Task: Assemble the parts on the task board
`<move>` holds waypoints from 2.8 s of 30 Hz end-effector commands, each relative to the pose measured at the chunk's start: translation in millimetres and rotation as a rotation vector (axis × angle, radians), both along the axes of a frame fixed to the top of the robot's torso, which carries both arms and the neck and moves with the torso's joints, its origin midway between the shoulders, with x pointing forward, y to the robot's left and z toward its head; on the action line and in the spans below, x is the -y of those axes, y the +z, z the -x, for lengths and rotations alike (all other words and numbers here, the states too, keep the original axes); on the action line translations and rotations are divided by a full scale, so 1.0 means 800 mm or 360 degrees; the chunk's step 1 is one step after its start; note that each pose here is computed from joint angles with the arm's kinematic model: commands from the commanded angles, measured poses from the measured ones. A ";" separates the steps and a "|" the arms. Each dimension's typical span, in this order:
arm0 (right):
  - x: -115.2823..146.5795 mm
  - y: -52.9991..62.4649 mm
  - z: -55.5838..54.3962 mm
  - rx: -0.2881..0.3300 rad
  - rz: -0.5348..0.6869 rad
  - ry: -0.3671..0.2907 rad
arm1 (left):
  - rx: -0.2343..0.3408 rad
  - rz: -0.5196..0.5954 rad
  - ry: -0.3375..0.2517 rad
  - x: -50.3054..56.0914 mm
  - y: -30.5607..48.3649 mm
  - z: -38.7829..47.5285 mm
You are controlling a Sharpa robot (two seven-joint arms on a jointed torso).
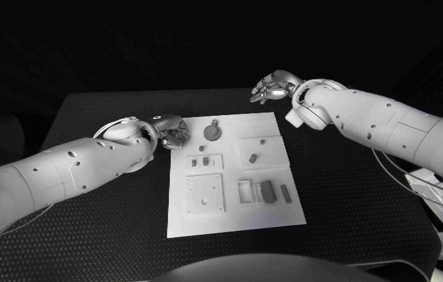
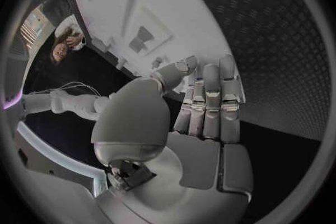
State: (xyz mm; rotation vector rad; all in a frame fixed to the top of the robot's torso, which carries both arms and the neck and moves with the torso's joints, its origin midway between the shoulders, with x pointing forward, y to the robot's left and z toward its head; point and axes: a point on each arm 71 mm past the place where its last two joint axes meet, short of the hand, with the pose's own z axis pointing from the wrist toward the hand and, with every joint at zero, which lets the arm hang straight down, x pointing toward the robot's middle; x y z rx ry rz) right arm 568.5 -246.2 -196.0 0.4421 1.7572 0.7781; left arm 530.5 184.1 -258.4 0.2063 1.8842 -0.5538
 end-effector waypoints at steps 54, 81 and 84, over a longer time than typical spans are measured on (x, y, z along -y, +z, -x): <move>-0.027 -0.080 0.104 0.0390 0.1209 0.0730 | -0.0511 0.1659 0.0542 -0.072 0.0662 0.004; -0.021 -0.099 0.103 0.0318 0.1327 0.0743 | -0.0533 0.1641 0.0574 -0.079 0.0644 0.005; -0.022 -0.100 0.105 0.0322 0.1331 0.0744 | -0.0535 0.1641 0.0575 -0.079 0.0643 0.005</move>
